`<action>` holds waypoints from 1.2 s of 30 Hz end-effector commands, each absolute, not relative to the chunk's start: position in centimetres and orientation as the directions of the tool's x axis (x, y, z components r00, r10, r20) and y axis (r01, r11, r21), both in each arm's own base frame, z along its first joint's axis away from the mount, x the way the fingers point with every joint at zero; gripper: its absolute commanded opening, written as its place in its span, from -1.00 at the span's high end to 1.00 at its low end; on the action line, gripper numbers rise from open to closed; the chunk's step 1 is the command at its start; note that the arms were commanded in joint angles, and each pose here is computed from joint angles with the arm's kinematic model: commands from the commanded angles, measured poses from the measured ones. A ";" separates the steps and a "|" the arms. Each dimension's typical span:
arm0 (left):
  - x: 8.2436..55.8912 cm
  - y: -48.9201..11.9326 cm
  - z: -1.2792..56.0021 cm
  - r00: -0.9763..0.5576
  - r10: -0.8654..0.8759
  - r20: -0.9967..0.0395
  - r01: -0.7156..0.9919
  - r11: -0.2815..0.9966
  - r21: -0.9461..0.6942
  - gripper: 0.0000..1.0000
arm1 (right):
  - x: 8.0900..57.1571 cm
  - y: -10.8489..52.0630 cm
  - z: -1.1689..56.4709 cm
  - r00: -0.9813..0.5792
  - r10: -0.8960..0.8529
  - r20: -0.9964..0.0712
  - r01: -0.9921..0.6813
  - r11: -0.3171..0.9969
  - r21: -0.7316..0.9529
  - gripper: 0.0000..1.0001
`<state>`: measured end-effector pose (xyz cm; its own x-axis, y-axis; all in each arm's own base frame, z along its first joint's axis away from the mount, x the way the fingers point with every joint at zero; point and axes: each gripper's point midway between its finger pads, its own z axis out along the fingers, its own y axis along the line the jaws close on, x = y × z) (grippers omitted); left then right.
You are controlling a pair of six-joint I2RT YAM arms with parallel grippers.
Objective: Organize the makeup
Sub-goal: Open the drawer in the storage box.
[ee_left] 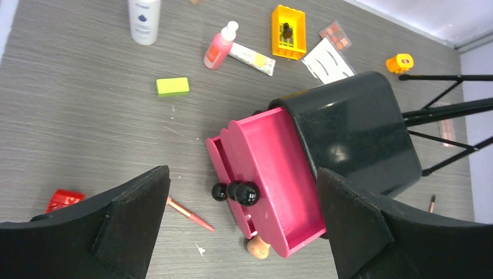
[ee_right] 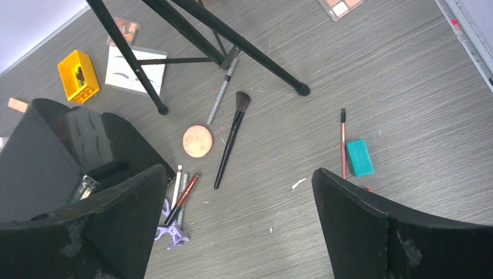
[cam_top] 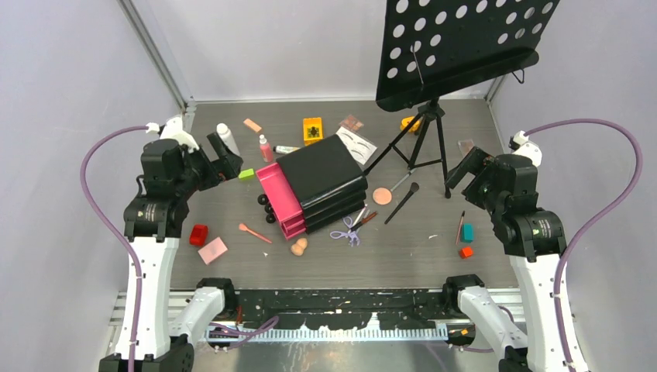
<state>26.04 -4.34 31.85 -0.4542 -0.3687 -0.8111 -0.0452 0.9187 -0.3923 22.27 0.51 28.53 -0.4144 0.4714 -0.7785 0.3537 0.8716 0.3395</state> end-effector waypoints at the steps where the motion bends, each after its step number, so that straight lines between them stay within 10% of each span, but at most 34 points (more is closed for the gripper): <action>1: 25.9 -2.4 32.8 -0.399 -0.370 -0.839 -0.126 0.928 -0.349 -1.00 | 22.5 0.4 28.5 -0.416 0.459 -0.785 0.348 0.878 0.328 -0.99; 36: 26.9 -1.6 22.7 -0.513 -0.463 -0.723 -0.301 0.885 -0.354 -0.94 | 22.5 0.6 26.5 -0.470 0.451 -0.759 0.357 0.883 0.304 -0.98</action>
